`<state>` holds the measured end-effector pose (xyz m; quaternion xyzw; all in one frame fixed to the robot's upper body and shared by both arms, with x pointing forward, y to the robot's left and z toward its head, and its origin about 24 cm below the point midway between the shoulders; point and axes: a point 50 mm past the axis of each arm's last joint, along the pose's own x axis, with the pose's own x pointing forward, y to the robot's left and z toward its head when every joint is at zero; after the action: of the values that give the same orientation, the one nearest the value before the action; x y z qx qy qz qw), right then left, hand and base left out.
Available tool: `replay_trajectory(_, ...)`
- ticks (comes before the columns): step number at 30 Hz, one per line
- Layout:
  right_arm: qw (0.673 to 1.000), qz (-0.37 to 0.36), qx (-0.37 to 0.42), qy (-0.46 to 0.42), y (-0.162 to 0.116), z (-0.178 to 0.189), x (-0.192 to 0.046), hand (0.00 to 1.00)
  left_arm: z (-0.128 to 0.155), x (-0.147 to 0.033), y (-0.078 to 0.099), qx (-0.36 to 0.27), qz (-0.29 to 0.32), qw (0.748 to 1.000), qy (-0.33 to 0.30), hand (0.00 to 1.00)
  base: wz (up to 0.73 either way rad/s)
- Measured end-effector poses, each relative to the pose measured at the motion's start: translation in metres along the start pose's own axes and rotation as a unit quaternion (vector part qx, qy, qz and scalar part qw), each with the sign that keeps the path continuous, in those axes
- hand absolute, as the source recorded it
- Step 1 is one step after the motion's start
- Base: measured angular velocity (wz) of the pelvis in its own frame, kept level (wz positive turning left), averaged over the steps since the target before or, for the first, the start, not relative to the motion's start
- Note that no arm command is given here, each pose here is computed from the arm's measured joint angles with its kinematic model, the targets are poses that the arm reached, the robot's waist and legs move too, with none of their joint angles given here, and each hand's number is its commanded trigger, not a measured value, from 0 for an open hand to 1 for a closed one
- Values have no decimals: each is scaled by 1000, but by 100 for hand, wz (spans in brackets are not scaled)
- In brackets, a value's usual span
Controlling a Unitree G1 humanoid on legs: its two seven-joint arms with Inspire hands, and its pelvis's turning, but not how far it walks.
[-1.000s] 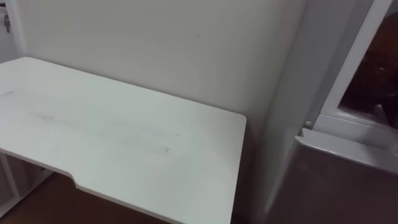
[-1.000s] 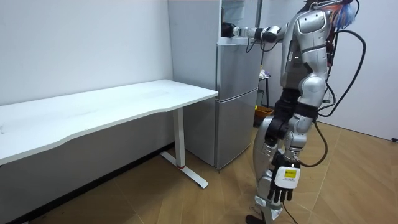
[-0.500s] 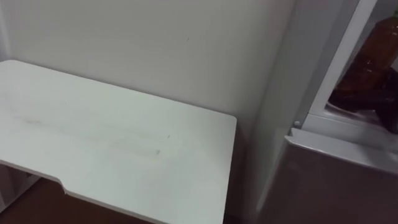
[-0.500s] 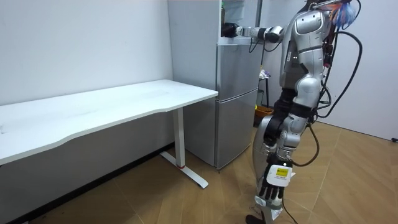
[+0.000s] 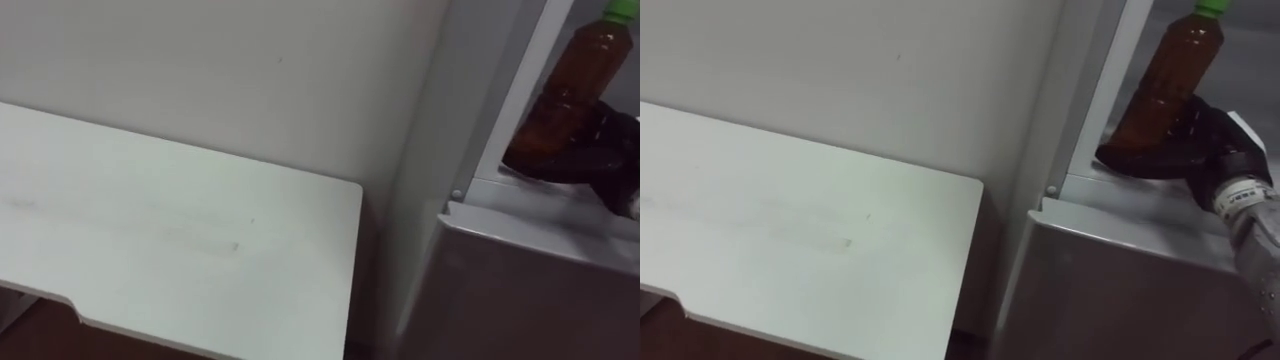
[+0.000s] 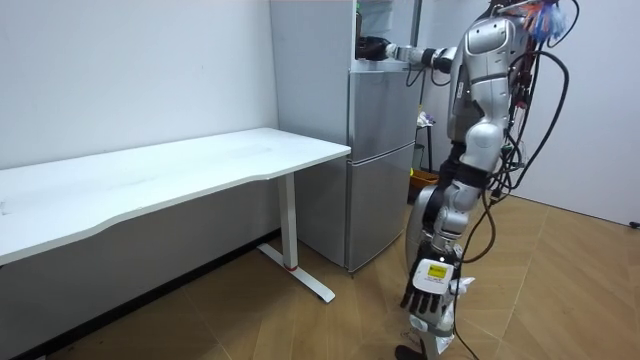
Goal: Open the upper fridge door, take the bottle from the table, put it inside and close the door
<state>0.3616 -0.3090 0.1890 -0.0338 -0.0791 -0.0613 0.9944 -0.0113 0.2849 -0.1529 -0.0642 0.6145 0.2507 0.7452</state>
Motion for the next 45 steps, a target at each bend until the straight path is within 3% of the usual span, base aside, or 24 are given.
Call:
replay_trajectory(18,1000,1,15,-3,3,-3,-13,0,-3,0,-1,-14,0,1000,1,0,-9)
replay_trajectory(24,998,-63,-2,-27,-14,-1,-32,0,0,0,-4,-64,1,998,-13,0,-6)
replay_trajectory(31,991,-106,-36,-75,-5,12,-41,0,-1,1,-15,-67,0,998,-21,0,-9)
replay_trajectory(38,983,-115,40,-139,28,5,-82,0,-4,1,-27,-53,-10,998,-33,0,-1)
replay_trajectory(45,972,-184,44,-141,35,-19,-105,0,-13,-1,-39,-47,-19,998,-31,0,-1)
